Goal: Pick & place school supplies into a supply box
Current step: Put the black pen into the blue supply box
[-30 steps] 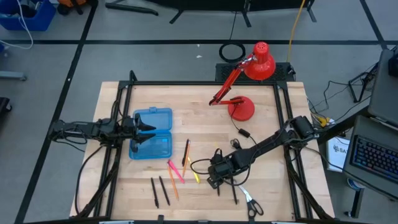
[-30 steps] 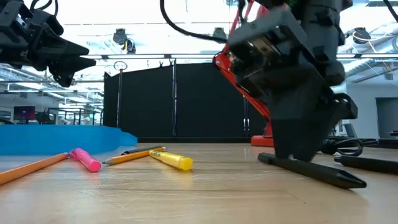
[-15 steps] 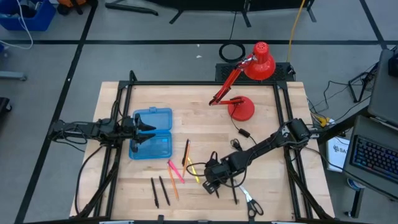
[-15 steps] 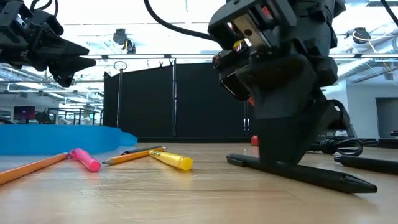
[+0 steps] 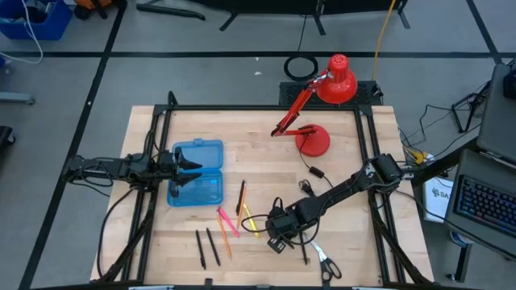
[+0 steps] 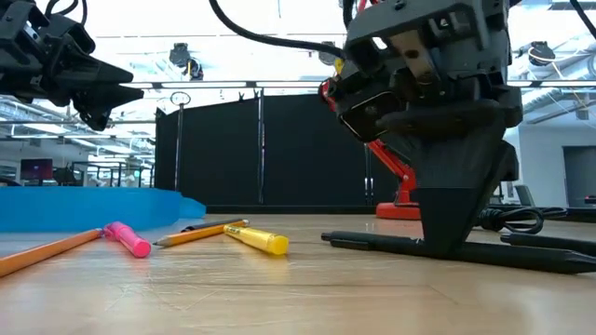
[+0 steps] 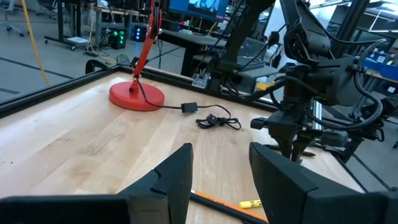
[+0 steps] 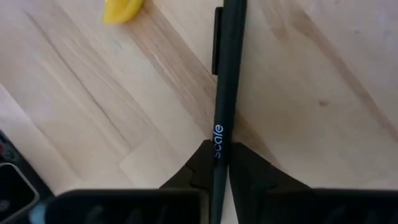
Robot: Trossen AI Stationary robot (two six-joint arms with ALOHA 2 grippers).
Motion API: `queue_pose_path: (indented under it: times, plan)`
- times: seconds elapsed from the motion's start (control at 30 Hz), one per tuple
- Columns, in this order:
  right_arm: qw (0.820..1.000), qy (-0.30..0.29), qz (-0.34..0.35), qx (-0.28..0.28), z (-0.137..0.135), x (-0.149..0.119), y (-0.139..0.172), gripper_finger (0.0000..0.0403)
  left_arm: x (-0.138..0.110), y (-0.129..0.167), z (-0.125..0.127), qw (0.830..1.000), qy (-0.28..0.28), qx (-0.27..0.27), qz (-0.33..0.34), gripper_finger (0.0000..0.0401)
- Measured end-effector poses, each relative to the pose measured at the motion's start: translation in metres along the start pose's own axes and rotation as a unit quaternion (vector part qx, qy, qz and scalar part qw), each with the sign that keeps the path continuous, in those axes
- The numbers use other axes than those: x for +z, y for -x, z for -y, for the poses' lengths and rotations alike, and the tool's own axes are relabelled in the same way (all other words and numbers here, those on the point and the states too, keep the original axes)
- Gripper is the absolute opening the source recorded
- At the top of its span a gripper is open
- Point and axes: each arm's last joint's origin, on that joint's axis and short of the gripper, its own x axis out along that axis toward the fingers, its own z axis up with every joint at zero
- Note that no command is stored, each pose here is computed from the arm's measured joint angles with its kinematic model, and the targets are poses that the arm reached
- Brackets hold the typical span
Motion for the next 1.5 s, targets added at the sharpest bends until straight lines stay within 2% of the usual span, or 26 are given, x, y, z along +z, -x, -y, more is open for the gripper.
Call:
queue_pose_path:
  times: [0.17,0.4,0.67,0.9,1.5]
  plan:
    - [1.000,0.028,0.007,-0.011,0.001,0.000,0.000,0.0024,0.000,0.000,0.000,1.000,0.000,0.000,0.000,0.0161]
    - [0.999,0.038,0.009,-0.021,0.003,0.000,0.000,0.0014,0.000,0.000,0.000,1.000,0.000,0.000,0.000,0.0161]
    - [0.998,0.047,0.047,0.023,-0.004,0.005,0.013,0.0010,0.000,0.000,0.000,1.000,-0.001,0.000,-0.001,0.0161]
    - [0.995,0.050,0.079,0.021,-0.003,0.009,0.025,0.0009,0.000,0.000,0.000,1.000,-0.001,0.000,-0.001,0.0161]
    - [0.992,0.065,0.104,0.028,-0.002,0.014,0.037,0.0007,0.000,0.000,0.000,1.000,-0.001,0.000,-0.001,0.0161]
